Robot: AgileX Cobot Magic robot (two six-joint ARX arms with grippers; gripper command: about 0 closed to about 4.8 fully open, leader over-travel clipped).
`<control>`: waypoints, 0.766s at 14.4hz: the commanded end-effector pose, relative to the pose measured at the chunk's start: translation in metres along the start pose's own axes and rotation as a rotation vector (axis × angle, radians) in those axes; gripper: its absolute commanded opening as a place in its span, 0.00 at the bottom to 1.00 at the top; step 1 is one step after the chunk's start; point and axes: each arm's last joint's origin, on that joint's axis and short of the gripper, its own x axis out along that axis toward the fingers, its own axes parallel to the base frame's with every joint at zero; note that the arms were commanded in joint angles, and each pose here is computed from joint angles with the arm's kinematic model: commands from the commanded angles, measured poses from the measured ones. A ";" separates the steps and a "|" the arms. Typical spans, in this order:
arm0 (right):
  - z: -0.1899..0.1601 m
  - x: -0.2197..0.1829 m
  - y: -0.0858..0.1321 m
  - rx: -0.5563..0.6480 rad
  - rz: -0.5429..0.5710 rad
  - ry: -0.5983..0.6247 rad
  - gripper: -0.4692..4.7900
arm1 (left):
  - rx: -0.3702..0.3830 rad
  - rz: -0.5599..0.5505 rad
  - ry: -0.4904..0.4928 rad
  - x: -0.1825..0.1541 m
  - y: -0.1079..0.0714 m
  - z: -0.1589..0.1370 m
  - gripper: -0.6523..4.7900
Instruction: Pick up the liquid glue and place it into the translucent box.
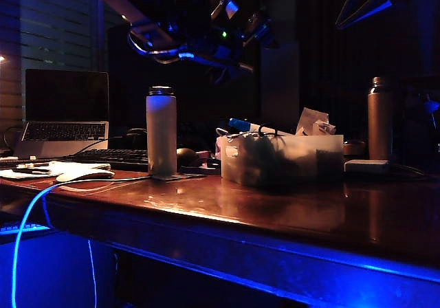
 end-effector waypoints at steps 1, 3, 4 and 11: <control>0.004 -0.002 0.000 0.002 -0.005 -0.026 0.09 | 0.223 -0.067 0.050 -0.019 -0.027 0.038 0.11; 0.004 -0.002 0.000 0.002 -0.005 -0.026 0.09 | 0.303 -0.059 0.109 -0.045 -0.052 0.071 0.11; 0.004 -0.003 0.000 0.002 -0.005 -0.029 0.09 | 0.338 -0.060 0.107 -0.061 -0.067 0.092 0.11; 0.024 -0.063 0.013 -0.040 -0.027 -0.188 0.09 | 0.591 0.061 0.057 -0.274 -0.198 0.220 0.11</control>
